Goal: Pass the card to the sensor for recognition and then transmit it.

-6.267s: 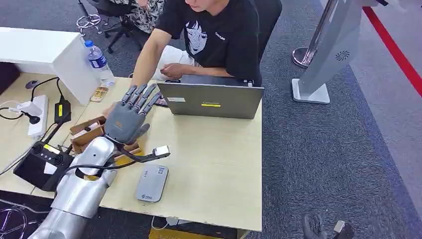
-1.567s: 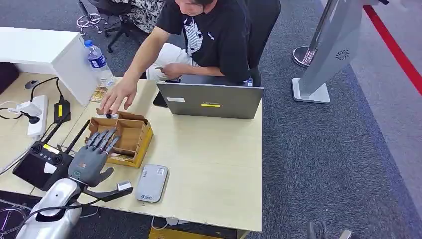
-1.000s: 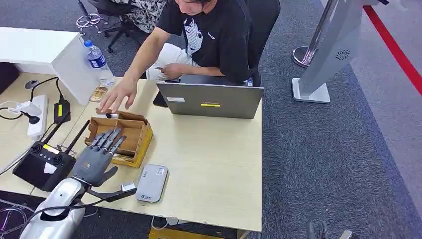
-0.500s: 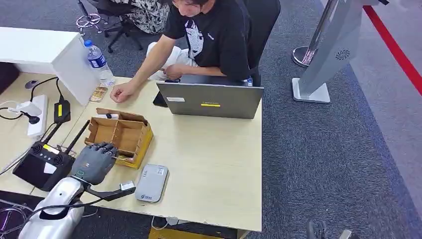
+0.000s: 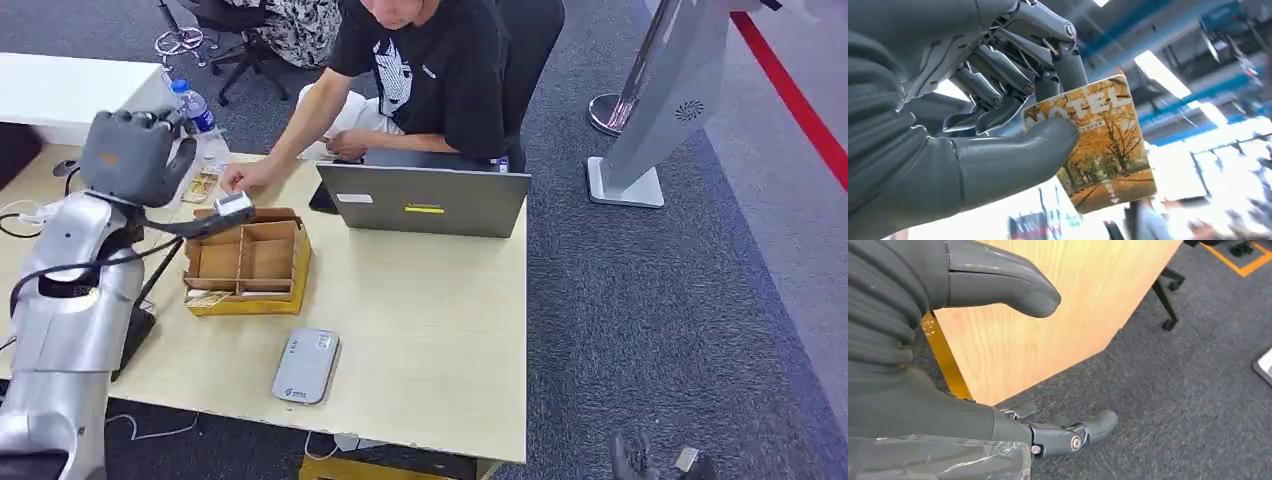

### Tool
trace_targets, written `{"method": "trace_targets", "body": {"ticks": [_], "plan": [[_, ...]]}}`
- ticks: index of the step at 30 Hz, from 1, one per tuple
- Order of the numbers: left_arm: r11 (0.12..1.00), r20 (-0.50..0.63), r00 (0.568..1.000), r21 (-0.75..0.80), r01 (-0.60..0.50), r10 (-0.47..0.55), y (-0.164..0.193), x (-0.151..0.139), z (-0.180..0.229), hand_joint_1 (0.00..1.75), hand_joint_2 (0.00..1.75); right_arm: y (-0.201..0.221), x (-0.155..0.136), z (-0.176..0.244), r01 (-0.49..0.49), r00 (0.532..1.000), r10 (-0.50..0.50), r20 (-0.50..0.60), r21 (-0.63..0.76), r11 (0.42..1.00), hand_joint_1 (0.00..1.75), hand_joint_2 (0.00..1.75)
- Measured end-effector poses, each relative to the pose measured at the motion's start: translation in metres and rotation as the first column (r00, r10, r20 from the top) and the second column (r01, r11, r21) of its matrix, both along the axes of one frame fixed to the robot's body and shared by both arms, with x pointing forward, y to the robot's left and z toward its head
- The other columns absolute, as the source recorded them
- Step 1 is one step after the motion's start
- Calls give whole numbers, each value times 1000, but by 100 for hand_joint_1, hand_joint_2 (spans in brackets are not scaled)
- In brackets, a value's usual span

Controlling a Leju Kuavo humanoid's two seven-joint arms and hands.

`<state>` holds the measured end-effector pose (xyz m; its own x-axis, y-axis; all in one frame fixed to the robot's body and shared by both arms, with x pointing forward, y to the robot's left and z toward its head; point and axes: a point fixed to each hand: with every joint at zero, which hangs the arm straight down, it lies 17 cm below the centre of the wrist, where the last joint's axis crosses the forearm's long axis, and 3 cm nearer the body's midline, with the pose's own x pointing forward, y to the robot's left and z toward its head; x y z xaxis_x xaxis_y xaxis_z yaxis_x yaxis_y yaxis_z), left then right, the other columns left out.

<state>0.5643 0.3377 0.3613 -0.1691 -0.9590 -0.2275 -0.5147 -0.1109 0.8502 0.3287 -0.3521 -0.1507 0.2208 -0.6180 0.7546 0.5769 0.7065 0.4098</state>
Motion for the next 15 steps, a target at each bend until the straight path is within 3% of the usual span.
{"method": "trace_targets", "body": {"ticks": [4, 7, 15], "plan": [[993, 24, 996, 76, -89, 87, 4, 39, 54, 175, 175, 10, 13, 6, -30, 1000, 30, 9, 7, 1000, 0, 175], [988, -10, 992, 93, -126, 127, 8, 61, 63, 175, 175, 18, 19, 8, -55, 998, 55, 13, 7, 998, 0, 175], [987, -91, 986, 101, -129, 138, 4, 85, 32, 175, 175, 29, 24, 9, -75, 997, 75, 13, 12, 997, 0, 175]]}}
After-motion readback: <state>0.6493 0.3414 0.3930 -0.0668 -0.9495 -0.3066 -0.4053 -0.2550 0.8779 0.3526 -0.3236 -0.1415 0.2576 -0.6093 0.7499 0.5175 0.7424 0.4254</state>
